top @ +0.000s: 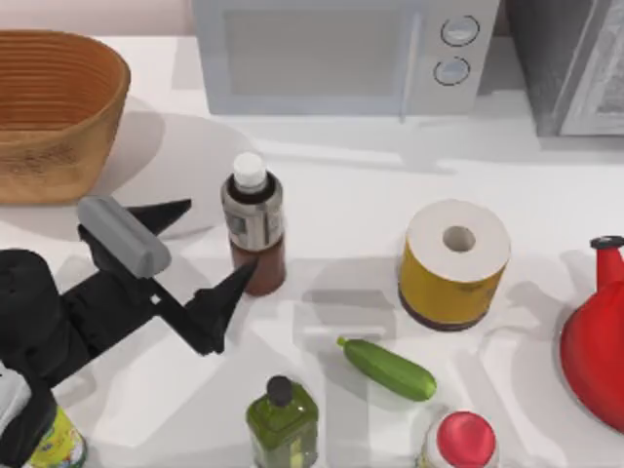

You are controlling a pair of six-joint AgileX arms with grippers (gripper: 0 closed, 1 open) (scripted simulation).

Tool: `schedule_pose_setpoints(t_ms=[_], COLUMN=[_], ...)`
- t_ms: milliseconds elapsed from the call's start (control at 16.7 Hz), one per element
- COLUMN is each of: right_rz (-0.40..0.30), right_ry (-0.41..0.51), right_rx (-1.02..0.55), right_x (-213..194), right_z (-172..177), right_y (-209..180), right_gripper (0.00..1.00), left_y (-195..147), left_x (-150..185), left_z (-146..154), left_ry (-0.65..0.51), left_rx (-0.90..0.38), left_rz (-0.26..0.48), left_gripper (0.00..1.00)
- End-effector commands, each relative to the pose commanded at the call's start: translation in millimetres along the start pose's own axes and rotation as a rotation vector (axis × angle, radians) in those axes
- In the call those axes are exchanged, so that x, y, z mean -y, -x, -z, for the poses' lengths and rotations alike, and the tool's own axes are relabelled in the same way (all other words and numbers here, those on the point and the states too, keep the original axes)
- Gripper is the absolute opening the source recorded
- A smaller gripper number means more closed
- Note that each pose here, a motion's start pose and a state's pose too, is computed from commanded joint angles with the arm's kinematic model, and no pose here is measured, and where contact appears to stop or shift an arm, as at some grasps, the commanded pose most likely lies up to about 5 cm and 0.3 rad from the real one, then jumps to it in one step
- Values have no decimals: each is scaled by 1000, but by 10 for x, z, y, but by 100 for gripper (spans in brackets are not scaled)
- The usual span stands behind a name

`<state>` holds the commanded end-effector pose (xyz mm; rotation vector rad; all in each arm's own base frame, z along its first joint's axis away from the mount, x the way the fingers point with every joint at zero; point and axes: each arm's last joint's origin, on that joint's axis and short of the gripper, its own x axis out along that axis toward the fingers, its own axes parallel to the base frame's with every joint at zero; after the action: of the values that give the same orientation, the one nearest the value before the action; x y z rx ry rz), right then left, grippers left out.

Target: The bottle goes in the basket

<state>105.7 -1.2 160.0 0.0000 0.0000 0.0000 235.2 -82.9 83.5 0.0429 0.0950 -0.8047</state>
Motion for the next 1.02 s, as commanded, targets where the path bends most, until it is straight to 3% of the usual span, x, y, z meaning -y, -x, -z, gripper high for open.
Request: schedule_pose_setpoints(t_ms=[300, 780, 1020], right_rz=[0, 0, 0], right_ry=[0, 0, 0], right_rx=[0, 0, 0], right_x=[0, 0, 0], right_z=[0, 0, 0], right_y=[0, 0, 0], right_gripper=[100, 100, 100], left_y=[-25, -684, -745], left_x=[-31, -197, -68], left_z=[-28, -116, -37], left_ry=[-3, -4, 2], left_rx=[6, 7, 0], left_rz=[-6, 2, 1], left_gripper=[100, 100, 100])
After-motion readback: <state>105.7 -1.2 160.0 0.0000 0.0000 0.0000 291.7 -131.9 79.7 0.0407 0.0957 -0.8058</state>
